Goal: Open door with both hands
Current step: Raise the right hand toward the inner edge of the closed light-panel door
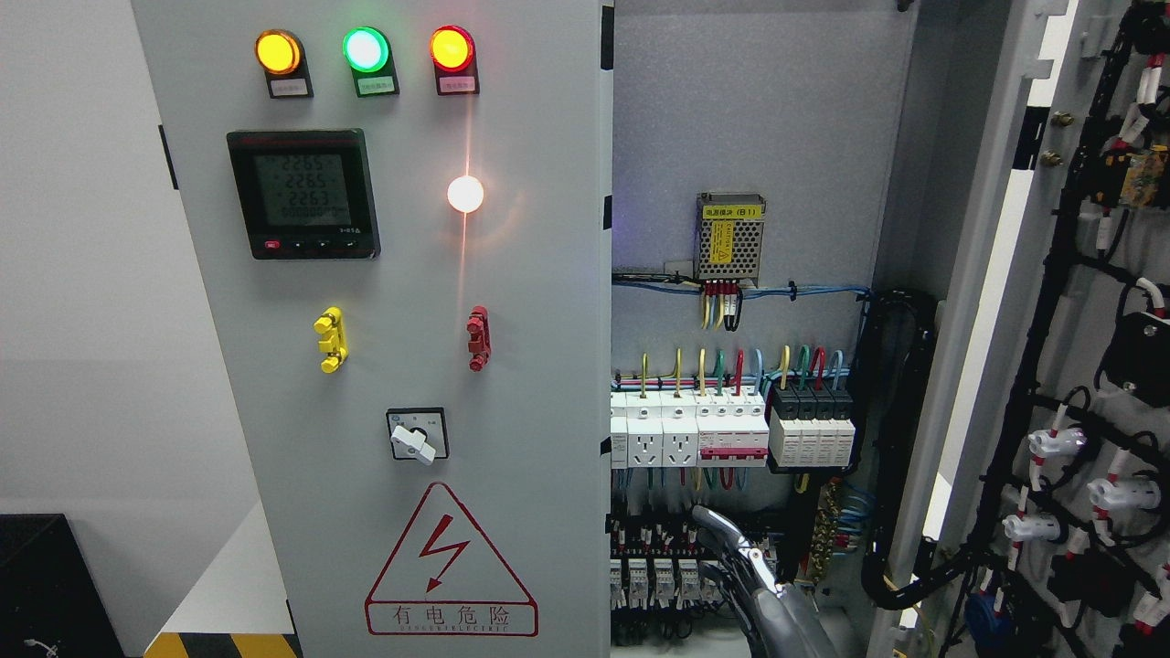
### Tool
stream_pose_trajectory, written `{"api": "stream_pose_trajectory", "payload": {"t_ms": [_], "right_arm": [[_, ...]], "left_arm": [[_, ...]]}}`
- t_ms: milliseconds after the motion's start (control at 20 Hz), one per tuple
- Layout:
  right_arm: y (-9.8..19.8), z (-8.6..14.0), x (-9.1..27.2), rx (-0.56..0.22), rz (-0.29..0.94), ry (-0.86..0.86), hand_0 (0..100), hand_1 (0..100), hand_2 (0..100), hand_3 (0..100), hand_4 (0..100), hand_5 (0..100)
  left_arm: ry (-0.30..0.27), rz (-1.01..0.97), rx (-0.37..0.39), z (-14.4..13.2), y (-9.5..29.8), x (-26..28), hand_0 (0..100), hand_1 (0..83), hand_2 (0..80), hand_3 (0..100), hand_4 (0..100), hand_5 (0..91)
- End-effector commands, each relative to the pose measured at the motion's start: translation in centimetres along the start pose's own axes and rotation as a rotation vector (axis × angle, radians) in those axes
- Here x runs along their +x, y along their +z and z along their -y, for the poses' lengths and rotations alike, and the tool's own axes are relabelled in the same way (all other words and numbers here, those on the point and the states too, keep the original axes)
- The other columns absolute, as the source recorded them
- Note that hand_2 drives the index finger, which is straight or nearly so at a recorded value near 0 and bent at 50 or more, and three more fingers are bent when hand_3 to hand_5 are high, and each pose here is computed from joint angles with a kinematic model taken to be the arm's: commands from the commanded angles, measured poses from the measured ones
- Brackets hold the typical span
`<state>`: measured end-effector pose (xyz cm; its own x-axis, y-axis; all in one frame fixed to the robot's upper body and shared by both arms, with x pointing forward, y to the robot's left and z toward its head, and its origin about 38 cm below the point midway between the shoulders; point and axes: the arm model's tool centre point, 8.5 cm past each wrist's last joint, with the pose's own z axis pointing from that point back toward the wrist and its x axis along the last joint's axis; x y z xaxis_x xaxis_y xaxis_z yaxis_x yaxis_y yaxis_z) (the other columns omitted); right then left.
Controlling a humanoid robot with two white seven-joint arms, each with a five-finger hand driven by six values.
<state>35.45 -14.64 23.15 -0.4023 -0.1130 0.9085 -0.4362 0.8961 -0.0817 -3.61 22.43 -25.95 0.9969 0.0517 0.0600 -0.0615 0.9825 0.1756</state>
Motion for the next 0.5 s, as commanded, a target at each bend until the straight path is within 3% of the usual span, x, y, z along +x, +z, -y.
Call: {"api": "stream_pose_trajectory", "payload": {"t_ms": [0,451], "right_arm": [[-4.0,0.0,0.0,0.031,0.009,0.002,19,0,0,0,0,0],[-8.9,2.1,-0.2,0.025,0.003,0.029,19,0,0,0,0,0]], "left_arm": [[0.021,-0.004,0.003,0.0,0.0,0.0,0,0.0,0.0,0,0,0.0],[0.021,-0.004,0.003,0.0,0.0,0.0,0,0.0,0.0,0,0,0.0]]}}
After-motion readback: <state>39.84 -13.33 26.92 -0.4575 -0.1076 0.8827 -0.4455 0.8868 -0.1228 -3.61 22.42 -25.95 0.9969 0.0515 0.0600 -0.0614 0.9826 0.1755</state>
